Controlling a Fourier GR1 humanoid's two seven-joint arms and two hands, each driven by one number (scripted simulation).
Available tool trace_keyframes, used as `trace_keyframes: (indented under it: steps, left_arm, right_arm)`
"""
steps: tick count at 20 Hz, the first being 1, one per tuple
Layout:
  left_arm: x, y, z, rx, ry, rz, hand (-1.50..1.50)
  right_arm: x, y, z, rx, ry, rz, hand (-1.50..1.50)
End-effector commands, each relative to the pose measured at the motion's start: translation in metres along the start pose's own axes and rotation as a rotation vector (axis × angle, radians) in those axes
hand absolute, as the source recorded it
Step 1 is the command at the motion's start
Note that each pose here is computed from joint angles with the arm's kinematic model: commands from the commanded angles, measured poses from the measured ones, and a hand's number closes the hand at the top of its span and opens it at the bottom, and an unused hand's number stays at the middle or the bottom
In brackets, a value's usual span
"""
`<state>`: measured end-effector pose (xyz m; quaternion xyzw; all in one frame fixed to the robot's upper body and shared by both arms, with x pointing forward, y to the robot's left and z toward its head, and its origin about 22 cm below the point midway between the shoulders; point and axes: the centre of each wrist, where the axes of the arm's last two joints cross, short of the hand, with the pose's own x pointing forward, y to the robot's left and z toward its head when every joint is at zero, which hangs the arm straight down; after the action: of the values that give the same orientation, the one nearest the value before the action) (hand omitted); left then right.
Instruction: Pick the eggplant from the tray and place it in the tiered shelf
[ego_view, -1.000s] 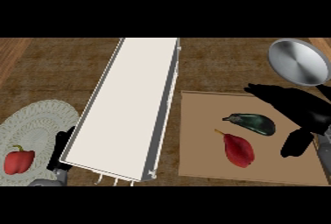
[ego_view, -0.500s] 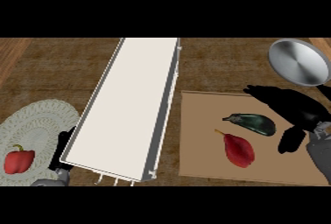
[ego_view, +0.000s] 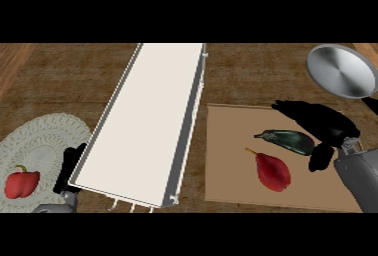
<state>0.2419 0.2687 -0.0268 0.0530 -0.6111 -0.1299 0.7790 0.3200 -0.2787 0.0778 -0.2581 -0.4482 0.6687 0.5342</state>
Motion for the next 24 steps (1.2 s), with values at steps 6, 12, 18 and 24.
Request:
trace_keyframes:
  steps: [6, 12, 18, 24]
  left_arm:
    - [-0.003, -0.002, -0.003, 0.000, -0.011, -0.005, 0.00]
    - [-0.007, 0.002, 0.014, -0.010, 0.010, 0.000, 0.00]
    - [-0.009, -0.003, 0.003, -0.017, 0.002, -0.020, 0.00]
    - [0.000, -0.002, -0.003, -0.028, -0.004, -0.006, 0.00]
  right_arm:
    - [-0.007, 0.017, -0.016, 0.016, -0.097, 0.070, 1.50]
    - [0.011, 0.034, -0.015, -0.040, -0.129, 0.011, 1.50]
    - [0.013, 0.005, -0.007, -0.173, -0.102, 0.017, 1.50]
    - [0.020, -0.023, -0.031, -0.083, -0.488, 0.176, 1.50]
